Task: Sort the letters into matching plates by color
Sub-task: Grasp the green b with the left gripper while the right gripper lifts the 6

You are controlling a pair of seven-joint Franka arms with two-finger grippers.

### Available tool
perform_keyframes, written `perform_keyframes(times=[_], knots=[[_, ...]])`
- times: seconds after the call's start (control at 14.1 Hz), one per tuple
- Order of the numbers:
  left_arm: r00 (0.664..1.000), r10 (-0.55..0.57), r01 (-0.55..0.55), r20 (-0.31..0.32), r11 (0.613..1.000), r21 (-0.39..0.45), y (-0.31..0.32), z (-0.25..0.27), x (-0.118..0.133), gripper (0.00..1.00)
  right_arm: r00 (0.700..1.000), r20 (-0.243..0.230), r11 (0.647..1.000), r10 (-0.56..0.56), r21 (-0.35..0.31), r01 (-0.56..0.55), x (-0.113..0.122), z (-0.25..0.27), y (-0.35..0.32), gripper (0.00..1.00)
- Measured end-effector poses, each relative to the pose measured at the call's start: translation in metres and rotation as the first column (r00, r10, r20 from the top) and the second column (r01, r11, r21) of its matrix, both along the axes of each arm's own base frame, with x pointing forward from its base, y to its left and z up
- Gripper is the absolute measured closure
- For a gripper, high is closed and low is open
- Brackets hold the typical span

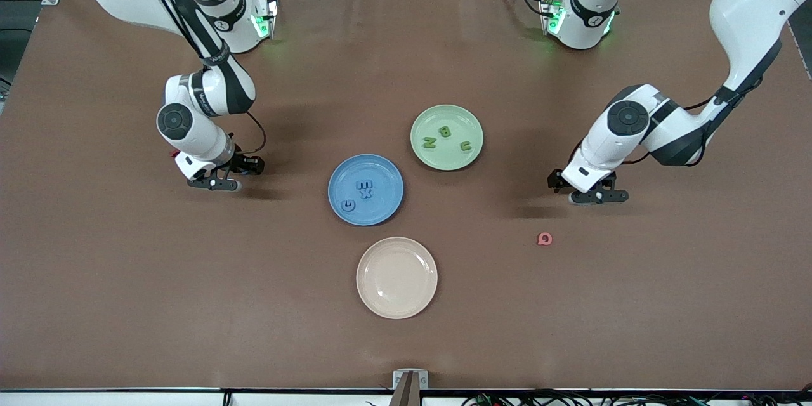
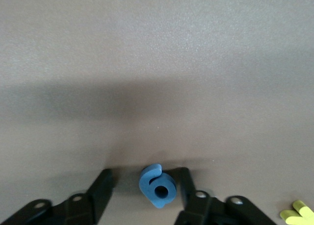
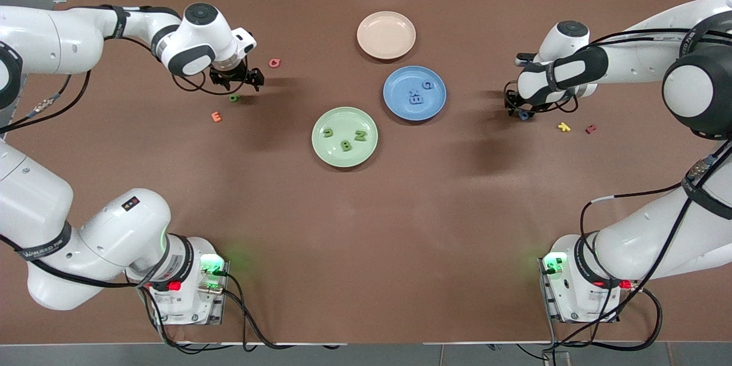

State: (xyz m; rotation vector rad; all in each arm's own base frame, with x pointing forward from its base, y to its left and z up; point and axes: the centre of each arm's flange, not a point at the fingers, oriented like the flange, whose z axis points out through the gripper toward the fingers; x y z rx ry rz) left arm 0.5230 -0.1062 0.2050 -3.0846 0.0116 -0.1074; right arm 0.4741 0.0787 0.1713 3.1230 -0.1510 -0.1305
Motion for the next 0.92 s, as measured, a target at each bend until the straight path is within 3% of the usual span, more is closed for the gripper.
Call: perform_keyframes(times=[0.07, 0.21, 0.5, 0.64, 0.92], knots=[[1.0, 0.004, -0.004, 0.003, 1.0, -0.013, 0.006, -0.001, 0.002, 0.02, 1.0, 0.0, 1.0, 0.001, 0.0, -0.001, 0.0, 0.0, 0.0, 0.39], [1.0, 0.02, -0.02, 0.009, 0.999, -0.035, 0.015, -0.003, 0.004, 0.02, 1.0, 0.003, 1.0, 0.004, 0.001, -0.004, 0.001, 0.002, 0.0, 0.5], [0.999, 0.044, -0.043, 0.006, 0.997, -0.058, 0.026, -0.013, 0.005, 0.02, 1.0, 0.004, 1.0, 0.006, 0.001, -0.006, 0.001, 0.002, 0.0, 0.54], [0.999, 0.052, -0.051, 0.005, 0.997, -0.064, 0.032, -0.018, 0.005, 0.02, 1.0, 0.006, 1.0, 0.008, 0.002, -0.008, 0.001, 0.004, 0.001, 0.7], [0.999, 0.051, -0.051, -0.004, 0.996, -0.069, 0.036, -0.026, 0.003, 0.03, 1.0, 0.006, 1.0, 0.006, 0.002, -0.006, 0.001, 0.004, 0.0, 0.7]])
